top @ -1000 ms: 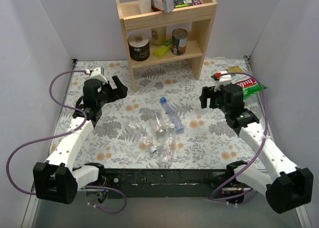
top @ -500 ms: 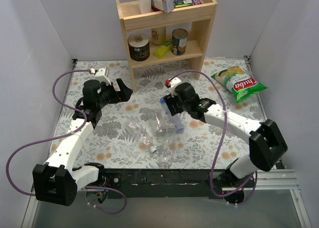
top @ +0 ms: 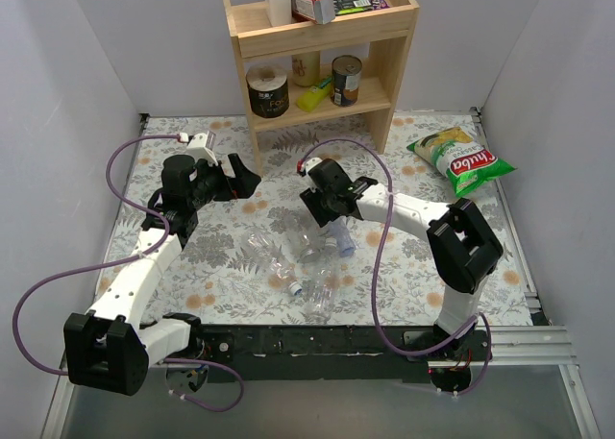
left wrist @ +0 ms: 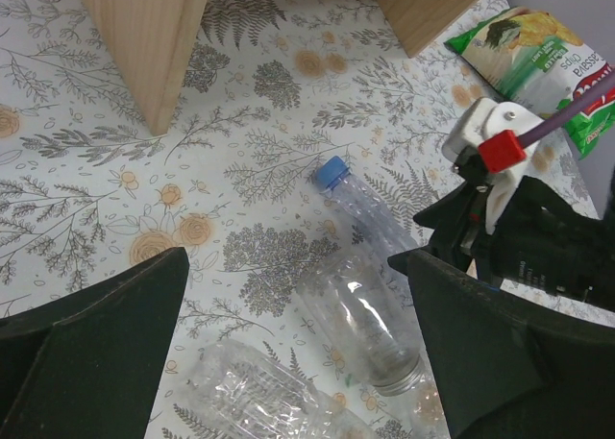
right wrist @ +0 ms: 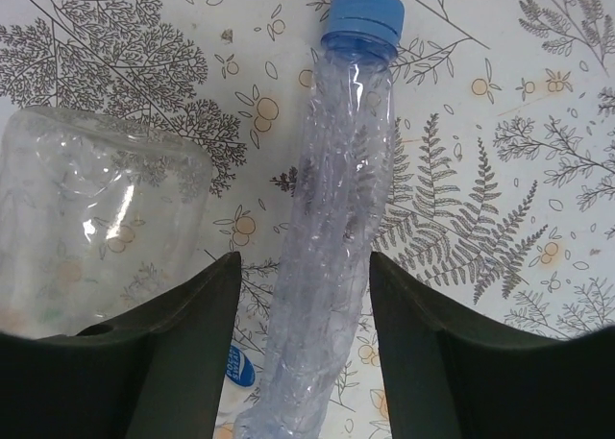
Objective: Unscrew the bottle caps
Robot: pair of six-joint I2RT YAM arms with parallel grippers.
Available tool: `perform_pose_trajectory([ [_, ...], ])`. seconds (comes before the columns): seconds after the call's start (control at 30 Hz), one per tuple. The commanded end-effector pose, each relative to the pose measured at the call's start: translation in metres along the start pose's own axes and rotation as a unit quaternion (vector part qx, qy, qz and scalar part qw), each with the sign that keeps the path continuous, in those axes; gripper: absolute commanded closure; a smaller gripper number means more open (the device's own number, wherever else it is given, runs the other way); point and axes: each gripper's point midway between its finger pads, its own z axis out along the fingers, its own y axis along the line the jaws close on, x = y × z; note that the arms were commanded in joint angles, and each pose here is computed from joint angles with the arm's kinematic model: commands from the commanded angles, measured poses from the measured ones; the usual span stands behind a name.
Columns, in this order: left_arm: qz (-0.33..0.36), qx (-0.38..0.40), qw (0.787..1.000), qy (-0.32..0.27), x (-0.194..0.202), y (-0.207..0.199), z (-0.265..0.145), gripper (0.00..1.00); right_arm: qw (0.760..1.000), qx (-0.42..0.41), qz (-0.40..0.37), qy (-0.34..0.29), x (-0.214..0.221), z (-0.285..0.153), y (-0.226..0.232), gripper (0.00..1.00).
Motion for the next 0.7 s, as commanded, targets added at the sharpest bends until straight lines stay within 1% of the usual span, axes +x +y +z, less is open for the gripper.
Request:
perform_pose_trajectory([
  [0.0, 0.010, 0.027, 1.000, -0.007, -0.003, -0.011, -0.003, 0.02, 1.000, 0.000, 0.001, 0.010, -0.007, 0.006, 0.002, 0.38],
  [0.1, 0.016, 0.030, 0.999, -0.015, -0.006, -0.013, -0.005, 0.02, 1.000, 0.016, -0.002, 0.023, 0.000, 0.012, -0.003, 0.41],
  [0.23, 0.018, 0.028, 0.999, -0.017, -0.007, -0.012, -0.006, 0.02, 0.999, 0.032, 0.007, 0.024, -0.002, 0.016, -0.008, 0.46],
  [0.4, 0.016, 0.040, 0.999, -0.015, -0.007, -0.017, -0.007, 0.02, 0.997, 0.051, 0.011, 0.054, 0.007, 0.023, -0.012, 0.50],
  [0.43, 0.017, 0.044, 0.999, -0.018, -0.008, -0.020, -0.009, 0.02, 0.997, 0.048, 0.013, 0.056, 0.008, 0.024, -0.010, 0.54],
  [0.47, 0.017, 0.044, 0.999, -0.018, -0.008, -0.020, -0.009, 0.02, 0.997, 0.046, 0.014, 0.059, 0.010, 0.024, -0.010, 0.56],
  [0.5, 0.019, 0.043, 0.999, -0.020, -0.009, -0.019, -0.010, 0.02, 0.997, 0.045, 0.016, 0.057, 0.010, 0.024, -0.010, 0.61],
  [0.6, 0.020, 0.042, 0.999, -0.026, -0.011, -0.019, -0.011, 0.02, 0.998, 0.033, 0.020, 0.048, 0.005, 0.017, -0.006, 0.71],
  [0.63, 0.021, 0.044, 0.998, -0.027, -0.011, -0.020, -0.012, 0.02, 0.998, 0.026, 0.022, 0.047, 0.004, 0.014, -0.004, 0.80],
  [0.67, 0.020, 0.046, 0.998, -0.026, -0.010, -0.021, -0.011, 0.02, 0.999, 0.023, 0.024, 0.043, 0.002, 0.010, -0.003, 0.85],
])
